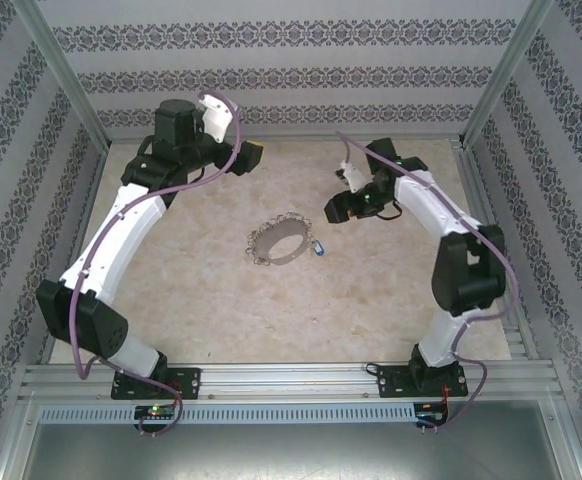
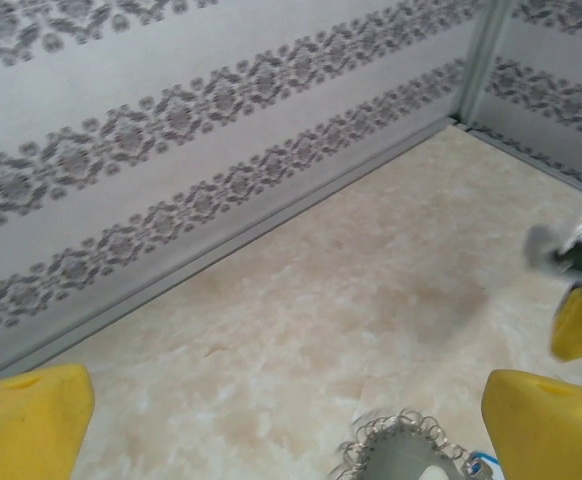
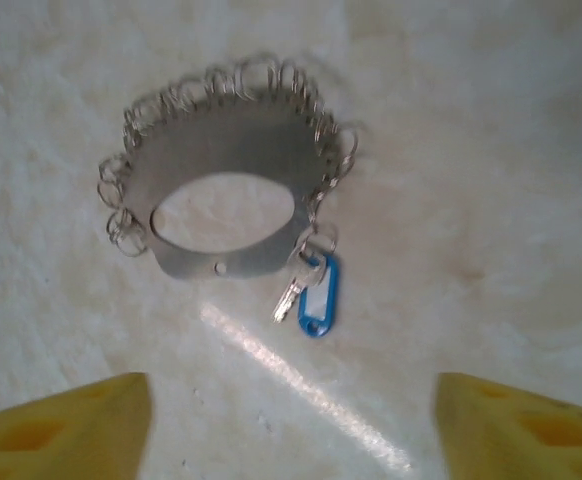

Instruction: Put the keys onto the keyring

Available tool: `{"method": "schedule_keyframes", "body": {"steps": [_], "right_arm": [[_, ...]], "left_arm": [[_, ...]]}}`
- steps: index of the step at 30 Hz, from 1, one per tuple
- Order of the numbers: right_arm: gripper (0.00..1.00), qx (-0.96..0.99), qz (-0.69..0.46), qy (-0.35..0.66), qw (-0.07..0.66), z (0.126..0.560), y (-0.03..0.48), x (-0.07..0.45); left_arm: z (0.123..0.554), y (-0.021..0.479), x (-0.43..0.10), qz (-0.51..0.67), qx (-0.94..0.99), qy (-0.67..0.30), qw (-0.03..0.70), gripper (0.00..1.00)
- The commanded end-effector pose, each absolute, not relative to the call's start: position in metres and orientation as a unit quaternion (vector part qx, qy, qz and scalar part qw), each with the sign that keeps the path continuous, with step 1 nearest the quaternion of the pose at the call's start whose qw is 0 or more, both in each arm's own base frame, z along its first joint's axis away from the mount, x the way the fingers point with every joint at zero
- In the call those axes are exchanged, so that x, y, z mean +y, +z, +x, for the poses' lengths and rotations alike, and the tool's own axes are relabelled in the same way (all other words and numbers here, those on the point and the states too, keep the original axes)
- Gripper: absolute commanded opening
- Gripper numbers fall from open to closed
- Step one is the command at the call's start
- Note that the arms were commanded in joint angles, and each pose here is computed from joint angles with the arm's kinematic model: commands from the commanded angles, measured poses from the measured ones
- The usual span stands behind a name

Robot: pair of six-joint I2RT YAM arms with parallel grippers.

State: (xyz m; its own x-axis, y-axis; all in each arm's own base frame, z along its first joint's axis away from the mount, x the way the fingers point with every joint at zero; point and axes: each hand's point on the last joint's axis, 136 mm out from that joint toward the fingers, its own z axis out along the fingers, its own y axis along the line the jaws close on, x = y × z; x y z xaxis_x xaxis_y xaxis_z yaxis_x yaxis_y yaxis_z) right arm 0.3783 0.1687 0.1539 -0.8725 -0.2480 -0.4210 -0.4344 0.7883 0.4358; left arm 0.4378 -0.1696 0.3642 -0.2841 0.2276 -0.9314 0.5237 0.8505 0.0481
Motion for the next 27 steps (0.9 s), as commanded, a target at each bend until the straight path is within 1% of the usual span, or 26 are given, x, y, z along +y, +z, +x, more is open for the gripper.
{"method": "schedule_keyframes", "body": {"steps": [1, 2, 3, 6, 10, 13, 16, 18, 21, 25, 27], "right_arm": [[0.91, 0.919, -0.142, 0.248, 0.273, 0.397, 0.184, 0.147], [0.93, 0.914, -0.131, 0.239, 0.3, 0.399, 0.19, 0.138], [0.98, 0.908, -0.118, 0.232, 0.327, 0.401, 0.197, 0.129], [0.98, 0.897, -0.069, 0.196, 0.39, 0.408, 0.207, 0.099], [0.98, 0.879, -0.02, 0.133, 0.457, 0.411, 0.198, 0.06], [0.98, 0.855, 0.014, 0.08, 0.512, 0.409, 0.185, 0.033], [0.98, 0.85, 0.015, 0.039, 0.525, 0.408, 0.173, 0.018], [0.98, 0.855, 0.023, 0.018, 0.518, 0.408, 0.162, 0.009], [0.98, 0.853, 0.032, -0.009, 0.521, 0.406, 0.145, 0.0], [0.98, 0.846, 0.03, -0.022, 0.531, 0.399, 0.122, -0.005], [0.98, 0.839, 0.033, -0.019, 0.543, 0.398, 0.117, -0.006]], "left_arm": [[0.441, 0.38, -0.139, 0.161, 0.779, -0.09, 0.599, 1.0], [0.442, 0.373, -0.131, 0.146, 0.781, -0.073, 0.603, 1.0], [0.441, 0.366, -0.125, 0.139, 0.781, -0.057, 0.606, 1.0], [0.441, 0.342, -0.104, 0.111, 0.777, -0.007, 0.62, 1.0], [0.43, 0.314, -0.068, 0.053, 0.757, 0.057, 0.649, 1.0], [0.419, 0.283, -0.039, 0.015, 0.765, 0.085, 0.638, 1.0], [0.408, 0.249, -0.019, 0.01, 0.775, 0.116, 0.621, 1.0], [0.398, 0.219, 0.002, -0.022, 0.788, 0.144, 0.599, 1.0], [0.383, 0.179, 0.014, -0.036, 0.805, 0.156, 0.572, 1.0], [0.371, 0.145, 0.016, -0.05, 0.809, 0.143, 0.567, 1.0], [0.371, 0.137, 0.017, -0.057, 0.801, 0.137, 0.58, 1.0]]}}
